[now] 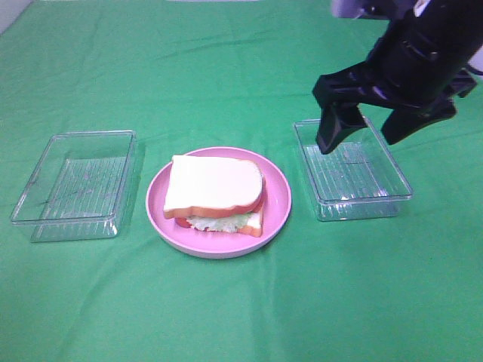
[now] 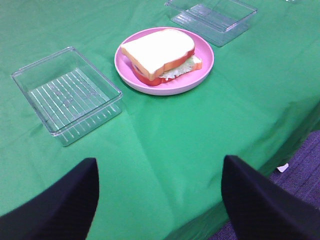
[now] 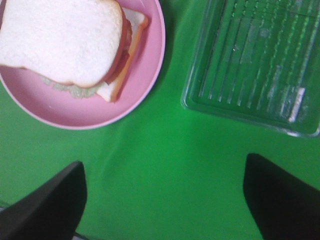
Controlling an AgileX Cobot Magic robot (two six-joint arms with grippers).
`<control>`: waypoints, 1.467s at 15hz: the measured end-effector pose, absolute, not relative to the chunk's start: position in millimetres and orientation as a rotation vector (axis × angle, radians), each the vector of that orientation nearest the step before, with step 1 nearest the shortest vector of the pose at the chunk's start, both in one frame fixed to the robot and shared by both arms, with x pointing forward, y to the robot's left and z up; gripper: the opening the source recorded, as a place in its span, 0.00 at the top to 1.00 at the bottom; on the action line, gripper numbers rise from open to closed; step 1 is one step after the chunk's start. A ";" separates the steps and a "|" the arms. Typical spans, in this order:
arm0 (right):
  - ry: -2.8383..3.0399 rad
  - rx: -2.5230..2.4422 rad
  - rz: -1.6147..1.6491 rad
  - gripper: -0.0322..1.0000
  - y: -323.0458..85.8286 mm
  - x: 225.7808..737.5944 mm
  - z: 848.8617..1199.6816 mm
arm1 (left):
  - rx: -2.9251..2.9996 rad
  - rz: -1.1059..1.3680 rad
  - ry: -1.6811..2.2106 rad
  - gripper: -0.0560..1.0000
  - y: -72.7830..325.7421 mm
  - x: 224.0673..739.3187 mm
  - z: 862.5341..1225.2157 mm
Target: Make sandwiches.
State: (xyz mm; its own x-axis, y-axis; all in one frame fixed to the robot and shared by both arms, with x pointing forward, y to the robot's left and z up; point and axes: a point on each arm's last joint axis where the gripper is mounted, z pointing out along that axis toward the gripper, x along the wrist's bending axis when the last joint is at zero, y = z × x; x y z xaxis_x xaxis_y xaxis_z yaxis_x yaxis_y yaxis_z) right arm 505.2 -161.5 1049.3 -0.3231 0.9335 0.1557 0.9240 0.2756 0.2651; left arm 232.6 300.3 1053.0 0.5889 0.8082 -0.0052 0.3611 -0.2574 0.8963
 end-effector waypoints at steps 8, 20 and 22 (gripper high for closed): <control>2.392 1.644 0.532 0.20 -243.1 353.4 1077.5 | 1.853 0.581 0.946 0.32 300.3 232.6 1053.0; 2.170 1.264 0.993 0.21 -291.5 244.1 1046.7 | 1.860 0.587 0.936 0.32 300.3 232.5 1053.0; 2.164 1.260 0.989 0.22 -292.3 243.8 1046.7 | 1.860 0.587 0.936 0.32 300.3 232.5 1053.0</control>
State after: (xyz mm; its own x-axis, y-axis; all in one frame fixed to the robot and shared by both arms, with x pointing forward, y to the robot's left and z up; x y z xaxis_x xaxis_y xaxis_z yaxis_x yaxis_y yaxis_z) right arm 243.8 -292.3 1046.7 -0.4847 0.8744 -0.0224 0.5552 0.3273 0.7646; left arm 232.5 300.3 1053.0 0.5936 0.8047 0.0048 0.3543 -0.2667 0.8963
